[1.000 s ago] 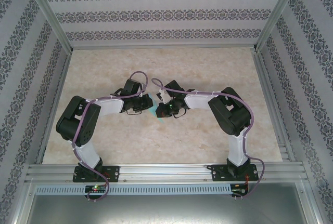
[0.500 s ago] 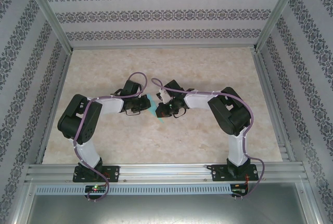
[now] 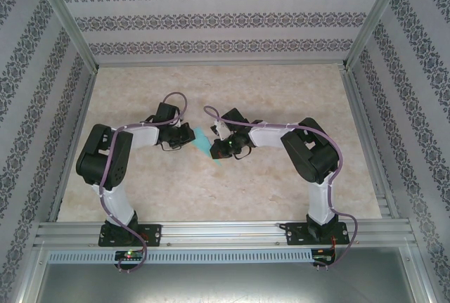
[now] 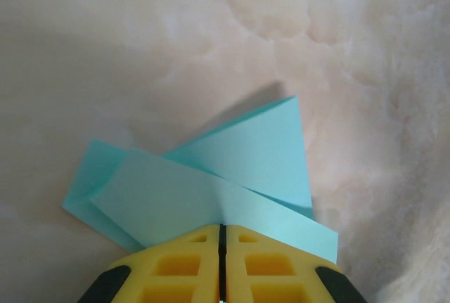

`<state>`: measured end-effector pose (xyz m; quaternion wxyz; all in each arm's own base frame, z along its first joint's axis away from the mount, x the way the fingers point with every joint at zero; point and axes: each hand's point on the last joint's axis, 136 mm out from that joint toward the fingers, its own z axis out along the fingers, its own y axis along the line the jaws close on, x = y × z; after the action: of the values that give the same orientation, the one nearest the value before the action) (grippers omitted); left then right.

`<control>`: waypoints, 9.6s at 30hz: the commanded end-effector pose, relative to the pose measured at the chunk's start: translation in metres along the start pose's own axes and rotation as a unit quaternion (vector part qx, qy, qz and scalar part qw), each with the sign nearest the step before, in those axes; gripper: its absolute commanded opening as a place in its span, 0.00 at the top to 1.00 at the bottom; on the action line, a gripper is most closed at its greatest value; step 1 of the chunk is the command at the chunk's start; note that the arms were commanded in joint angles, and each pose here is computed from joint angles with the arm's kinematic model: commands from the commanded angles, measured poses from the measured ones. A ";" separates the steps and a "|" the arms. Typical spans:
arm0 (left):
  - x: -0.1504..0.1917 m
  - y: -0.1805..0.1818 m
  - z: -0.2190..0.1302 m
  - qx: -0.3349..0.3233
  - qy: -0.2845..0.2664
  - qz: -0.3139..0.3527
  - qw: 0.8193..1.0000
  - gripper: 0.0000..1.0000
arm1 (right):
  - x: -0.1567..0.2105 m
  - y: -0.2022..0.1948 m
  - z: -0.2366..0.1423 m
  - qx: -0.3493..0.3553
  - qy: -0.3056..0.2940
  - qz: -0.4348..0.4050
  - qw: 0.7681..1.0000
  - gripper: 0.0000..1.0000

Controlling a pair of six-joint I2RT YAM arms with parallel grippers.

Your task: Fold a paper plane with a square sheet of paper (pick it up from the middle)

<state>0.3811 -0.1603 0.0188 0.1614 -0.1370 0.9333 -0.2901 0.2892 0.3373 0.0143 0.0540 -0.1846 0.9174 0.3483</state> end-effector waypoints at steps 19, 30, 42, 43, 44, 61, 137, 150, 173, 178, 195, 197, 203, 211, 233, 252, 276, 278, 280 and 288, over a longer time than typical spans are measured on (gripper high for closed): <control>-0.073 0.060 -0.060 -0.038 -0.100 -0.058 0.993 0.89 | 0.069 -0.056 0.014 0.090 0.099 0.063 0.989 1.00; -0.017 -0.027 -0.049 0.062 -0.068 0.024 0.995 0.92 | 0.066 -0.053 0.016 0.081 0.095 0.065 0.990 1.00; 0.008 -0.016 0.007 0.030 -0.016 0.027 0.999 0.96 | 0.060 -0.043 0.013 0.055 0.077 0.056 0.994 0.99; 0.009 -0.011 0.009 0.023 -0.015 0.025 0.999 0.96 | 0.058 -0.039 0.012 0.047 0.073 0.053 0.995 0.99; 0.011 -0.008 0.010 0.018 -0.013 0.026 0.999 0.96 | 0.055 -0.035 0.011 0.040 0.068 0.051 0.996 0.99; 0.035 0.015 0.018 0.005 0.006 0.034 0.999 1.00 | -0.027 0.028 0.000 -0.042 -0.022 -0.008 0.999 1.00; 0.036 0.004 0.019 0.038 0.034 0.042 0.998 1.00 | -0.003 -0.006 0.010 -0.015 -0.003 0.045 0.999 0.99; 0.042 -0.058 0.004 0.082 0.015 0.063 0.995 0.85 | 0.008 -0.021 0.014 0.011 0.015 0.057 0.998 0.99; 0.003 0.030 0.007 -0.017 -0.008 0.014 1.000 0.88 | 0.048 -0.047 0.011 0.048 0.066 0.071 0.994 0.99; -0.023 0.053 -0.003 -0.011 -0.022 -0.035 0.999 0.83 | 0.048 -0.046 0.011 0.041 0.068 0.077 0.994 1.00; -0.057 0.027 -0.063 -0.017 -0.064 -0.043 0.997 0.53 | -0.020 0.035 -0.028 -0.040 -0.044 0.052 0.997 0.68; -0.049 0.022 -0.069 -0.030 -0.054 -0.043 0.997 0.47 | -0.029 0.045 -0.047 -0.036 -0.065 0.030 0.997 0.54; -0.022 0.014 -0.082 -0.101 -0.037 -0.016 0.994 0.30 | -0.046 0.022 -0.103 0.039 -0.163 0.012 0.986 0.32; 0.015 -0.018 -0.073 -0.199 -0.035 0.040 0.979 0.06 | -0.046 -0.038 -0.135 0.099 -0.230 0.070 0.965 0.16; 0.037 -0.053 -0.021 -0.327 -0.017 0.094 0.940 0.31 | -0.029 -0.097 -0.129 0.100 -0.216 0.194 0.952 0.11; 0.049 -0.050 -0.019 -0.288 -0.031 0.047 0.956 0.62 | -0.028 -0.093 -0.121 0.089 -0.202 0.197 0.955 0.14; 0.019 -0.135 -0.080 -0.126 -0.095 0.132 0.979 0.94 | -0.030 -0.094 -0.137 0.100 -0.238 0.190 0.947 0.14; 0.019 -0.145 -0.081 -0.089 -0.103 0.141 0.981 0.94 | -0.030 -0.094 -0.144 0.104 -0.252 0.186 0.944 0.14; 0.019 -0.147 -0.078 -0.064 -0.103 0.139 0.983 0.94 | -0.031 -0.093 -0.152 0.105 -0.268 0.182 0.940 0.14; 0.033 -0.146 -0.031 0.041 -0.062 0.119 0.990 0.95 | -0.035 -0.085 -0.173 0.115 -0.305 0.149 0.933 0.15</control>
<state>0.3518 -0.2493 0.1222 0.2528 -0.0558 0.9392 -0.2257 0.3526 0.1800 0.0912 0.2701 0.0845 0.9137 0.2917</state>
